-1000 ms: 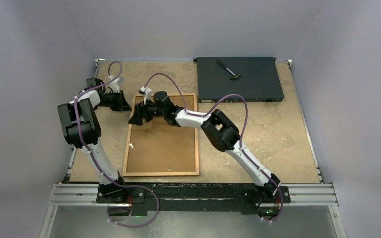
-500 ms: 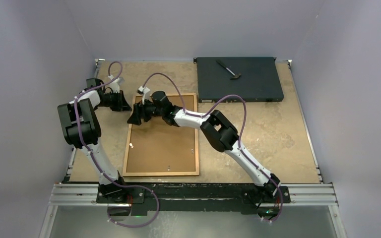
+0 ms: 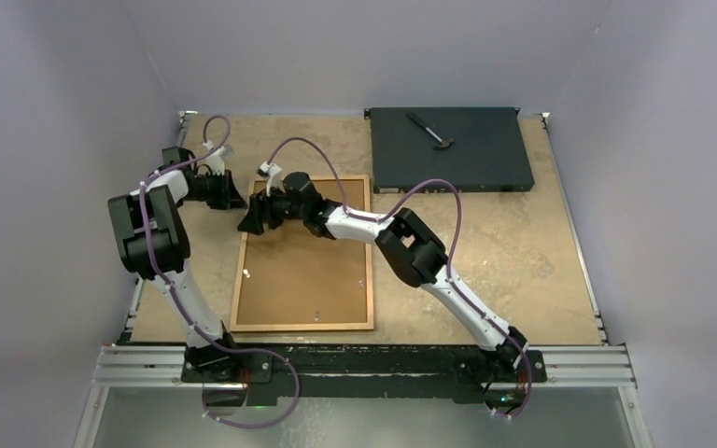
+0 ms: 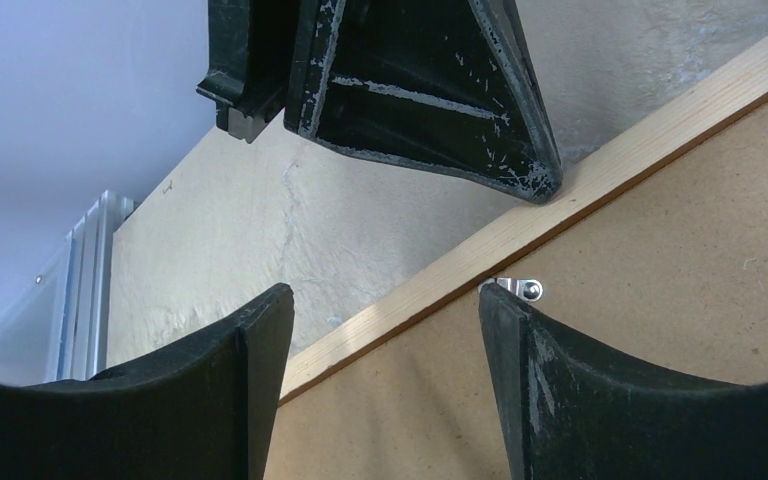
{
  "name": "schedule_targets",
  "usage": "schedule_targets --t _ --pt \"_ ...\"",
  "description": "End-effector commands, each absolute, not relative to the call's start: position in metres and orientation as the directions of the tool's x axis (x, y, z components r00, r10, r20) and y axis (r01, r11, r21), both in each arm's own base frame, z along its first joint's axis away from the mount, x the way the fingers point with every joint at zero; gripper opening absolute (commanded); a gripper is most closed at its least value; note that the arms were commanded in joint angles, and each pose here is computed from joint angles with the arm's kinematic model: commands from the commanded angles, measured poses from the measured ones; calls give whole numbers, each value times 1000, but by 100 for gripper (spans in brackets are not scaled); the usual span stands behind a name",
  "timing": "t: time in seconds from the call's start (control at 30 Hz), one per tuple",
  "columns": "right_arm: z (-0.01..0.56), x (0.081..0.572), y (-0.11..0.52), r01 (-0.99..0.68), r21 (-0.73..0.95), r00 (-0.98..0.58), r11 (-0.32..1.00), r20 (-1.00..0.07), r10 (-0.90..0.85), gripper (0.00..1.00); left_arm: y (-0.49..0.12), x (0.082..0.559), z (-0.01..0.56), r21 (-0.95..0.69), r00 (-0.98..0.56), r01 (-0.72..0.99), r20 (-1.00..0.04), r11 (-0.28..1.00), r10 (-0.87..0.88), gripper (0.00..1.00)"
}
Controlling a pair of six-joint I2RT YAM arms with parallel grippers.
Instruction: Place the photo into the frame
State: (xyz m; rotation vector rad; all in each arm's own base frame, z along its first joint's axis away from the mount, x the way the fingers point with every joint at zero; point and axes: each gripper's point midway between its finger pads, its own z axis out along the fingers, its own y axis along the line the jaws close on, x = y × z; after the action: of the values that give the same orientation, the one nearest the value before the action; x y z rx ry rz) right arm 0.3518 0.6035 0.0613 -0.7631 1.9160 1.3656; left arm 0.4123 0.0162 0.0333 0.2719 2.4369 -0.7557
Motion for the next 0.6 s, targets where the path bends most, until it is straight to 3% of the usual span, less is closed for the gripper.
schedule_targets --t 0.0,0.4,0.57 --pt "49 366 610 -768 548 -595 331 -802 -54 71 17 369 -1 -473 -905 277 -420 836 62 0" --pt "71 370 606 -749 554 -576 363 -815 54 69 17 363 -2 -482 -911 271 -408 833 60 0" --pt "74 354 582 -598 693 -698 403 -697 164 76 28 367 1 -494 -913 232 -408 838 12 0"
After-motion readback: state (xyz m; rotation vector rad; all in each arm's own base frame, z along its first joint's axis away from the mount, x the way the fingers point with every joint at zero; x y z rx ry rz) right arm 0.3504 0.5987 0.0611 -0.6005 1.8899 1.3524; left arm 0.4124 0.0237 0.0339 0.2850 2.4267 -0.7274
